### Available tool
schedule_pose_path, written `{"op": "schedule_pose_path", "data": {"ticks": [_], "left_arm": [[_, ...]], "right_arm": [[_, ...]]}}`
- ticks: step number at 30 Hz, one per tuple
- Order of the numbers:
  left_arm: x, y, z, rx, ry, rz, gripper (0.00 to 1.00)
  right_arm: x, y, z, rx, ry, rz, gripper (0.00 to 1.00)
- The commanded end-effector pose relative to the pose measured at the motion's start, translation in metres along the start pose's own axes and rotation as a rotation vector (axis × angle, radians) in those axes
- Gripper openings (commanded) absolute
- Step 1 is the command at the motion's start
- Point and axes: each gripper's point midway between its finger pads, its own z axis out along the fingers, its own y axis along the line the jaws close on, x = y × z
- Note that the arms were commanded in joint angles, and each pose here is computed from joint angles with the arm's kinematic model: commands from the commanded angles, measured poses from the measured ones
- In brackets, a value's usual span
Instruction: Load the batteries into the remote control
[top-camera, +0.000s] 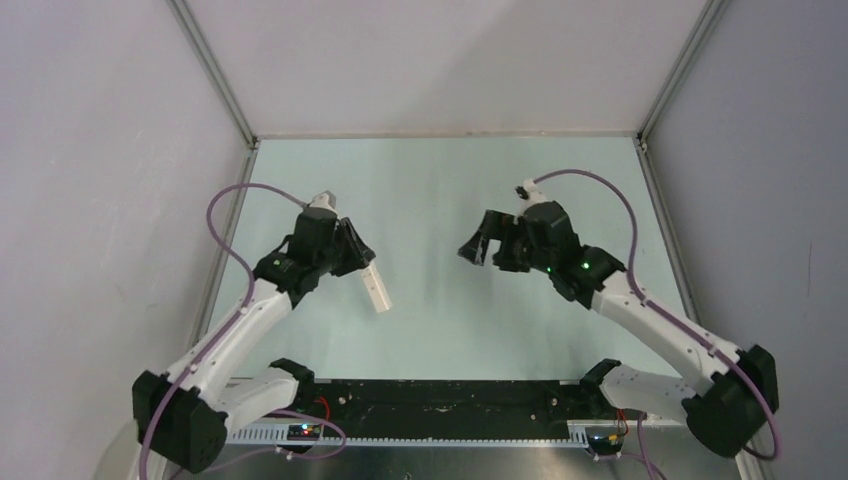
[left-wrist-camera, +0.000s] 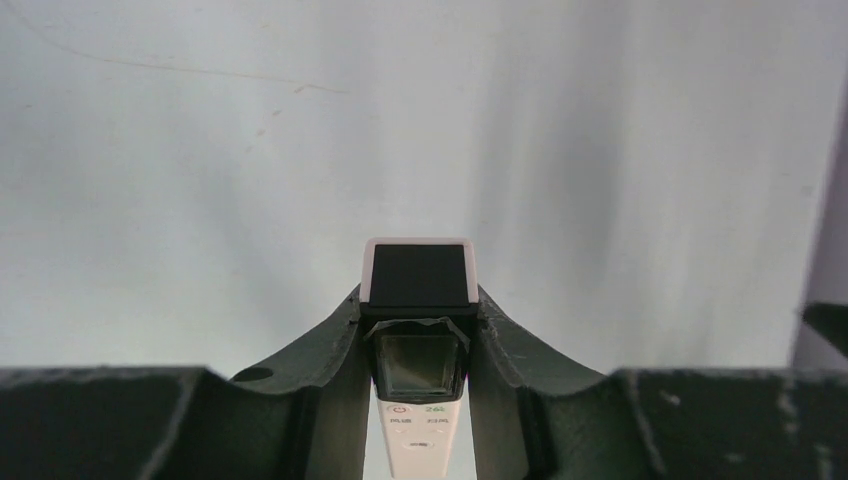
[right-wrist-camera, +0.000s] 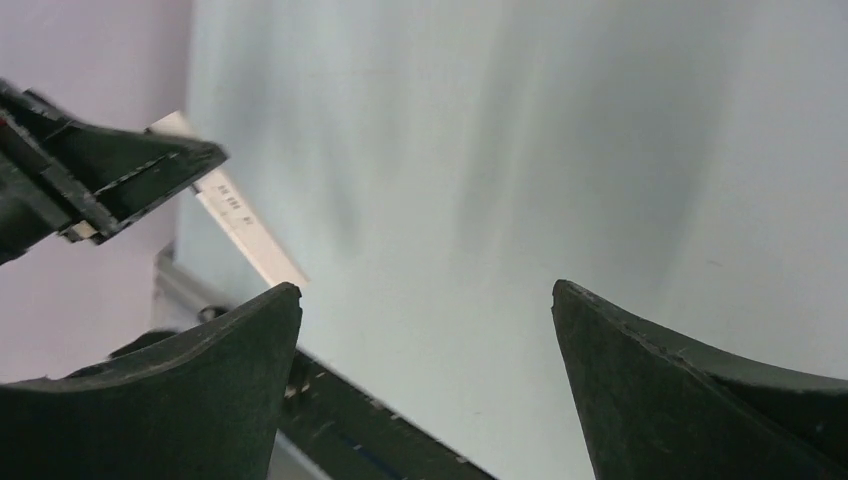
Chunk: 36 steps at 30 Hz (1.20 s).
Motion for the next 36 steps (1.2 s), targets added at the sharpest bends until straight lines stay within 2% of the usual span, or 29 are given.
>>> {"op": "schedule_pose_path", "data": {"ticks": [1,5,13,15,18,20,23,26,32,36], "left_arm": [[-0.004,0.03,0.019,-0.142,0.011,0.056,0.08],[0.007,0.049,0.042,-0.226,0.095,0.077,0.11],[0.027,0.078,0.071,-0.352,0.201,0.098,0.21],[0.027,0.081,0.073,-0.365,0.204,0.098,0.27],[0.028,0.084,0.076,-0.38,0.21,0.102,0.43],[0.031,0.086,0.078,-0.386,0.223,0.101,0.51],[0.036,0.089,0.081,-0.398,0.241,0.101,0.59],[0.039,0.092,0.083,-0.409,0.256,0.104,0.62],[0.026,0.087,0.069,-0.403,0.202,0.105,0.74],[0.011,0.074,0.046,-0.357,0.131,0.092,0.9]], "right_arm": [[-0.003,-0.066,-0.023,0.225,-0.094,-0.02,1.0],[0.013,-0.072,-0.027,0.172,-0.05,-0.061,0.99],[0.019,-0.08,-0.031,0.201,-0.035,-0.068,0.99],[0.022,-0.08,-0.031,0.2,-0.023,-0.064,0.99],[0.023,-0.081,-0.032,0.204,-0.02,-0.062,0.99],[0.022,-0.084,-0.033,0.221,-0.028,-0.058,0.99],[0.023,-0.089,-0.034,0.247,-0.03,-0.042,0.97],[0.025,-0.091,-0.036,0.259,-0.023,-0.028,0.96],[0.018,-0.094,-0.045,0.286,-0.071,-0.012,0.96],[0.01,-0.093,-0.055,0.293,-0.108,-0.015,0.97]]}}
